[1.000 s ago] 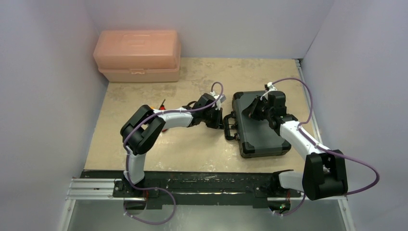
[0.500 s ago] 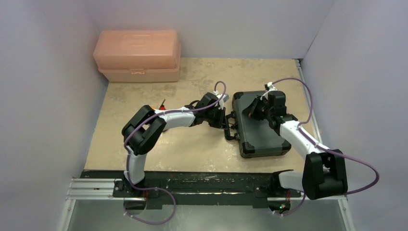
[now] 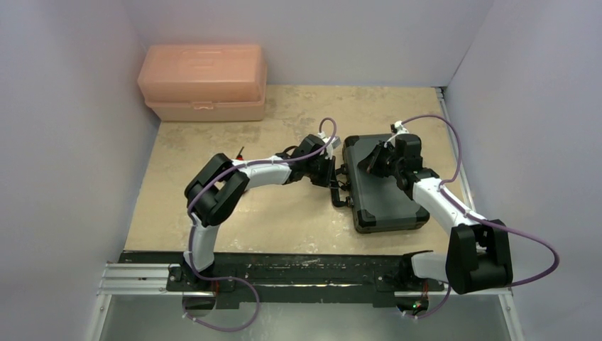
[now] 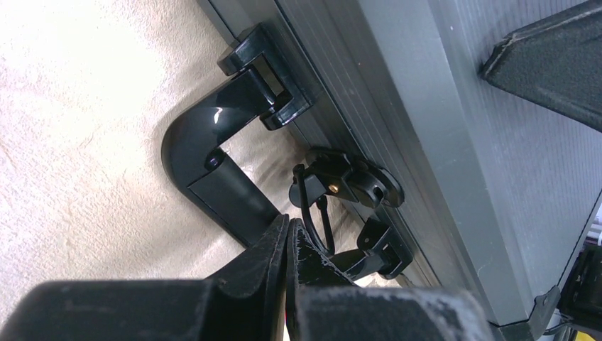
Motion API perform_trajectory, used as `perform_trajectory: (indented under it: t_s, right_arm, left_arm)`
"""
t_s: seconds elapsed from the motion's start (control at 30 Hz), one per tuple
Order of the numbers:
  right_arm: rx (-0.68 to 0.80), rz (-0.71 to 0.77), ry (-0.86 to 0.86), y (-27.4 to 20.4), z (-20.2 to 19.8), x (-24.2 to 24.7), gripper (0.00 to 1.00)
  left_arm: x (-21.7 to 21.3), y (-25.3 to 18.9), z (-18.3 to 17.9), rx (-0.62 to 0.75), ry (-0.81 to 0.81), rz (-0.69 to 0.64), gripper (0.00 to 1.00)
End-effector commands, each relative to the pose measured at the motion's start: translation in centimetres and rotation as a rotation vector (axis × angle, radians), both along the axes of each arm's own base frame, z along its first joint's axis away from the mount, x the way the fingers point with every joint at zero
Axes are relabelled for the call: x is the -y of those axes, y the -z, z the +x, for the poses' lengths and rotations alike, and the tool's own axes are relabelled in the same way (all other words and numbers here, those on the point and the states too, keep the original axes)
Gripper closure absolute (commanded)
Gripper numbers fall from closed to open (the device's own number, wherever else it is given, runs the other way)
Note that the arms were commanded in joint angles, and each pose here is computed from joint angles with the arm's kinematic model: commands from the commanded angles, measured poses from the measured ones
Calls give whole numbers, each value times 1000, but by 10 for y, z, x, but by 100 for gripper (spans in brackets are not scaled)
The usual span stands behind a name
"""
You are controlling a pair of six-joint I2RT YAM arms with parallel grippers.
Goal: Pack up texas hold em set
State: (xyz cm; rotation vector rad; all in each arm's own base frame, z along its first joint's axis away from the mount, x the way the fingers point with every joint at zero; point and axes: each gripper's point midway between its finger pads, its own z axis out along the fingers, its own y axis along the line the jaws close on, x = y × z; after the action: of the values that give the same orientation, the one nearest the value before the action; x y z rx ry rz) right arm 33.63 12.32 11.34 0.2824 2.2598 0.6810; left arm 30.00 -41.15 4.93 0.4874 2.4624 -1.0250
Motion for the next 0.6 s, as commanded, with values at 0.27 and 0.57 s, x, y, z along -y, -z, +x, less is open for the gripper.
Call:
perform_trajectory:
  t_s: [0.27, 0.57]
  right_arm:
    - [-301, -143, 44, 76, -53, 26, 95]
    - [-302, -143, 43, 77, -54, 26, 96]
  left_arm:
    - [23, -18, 4, 22, 32, -66, 100]
    - [31, -26, 3, 28, 46, -78, 100]
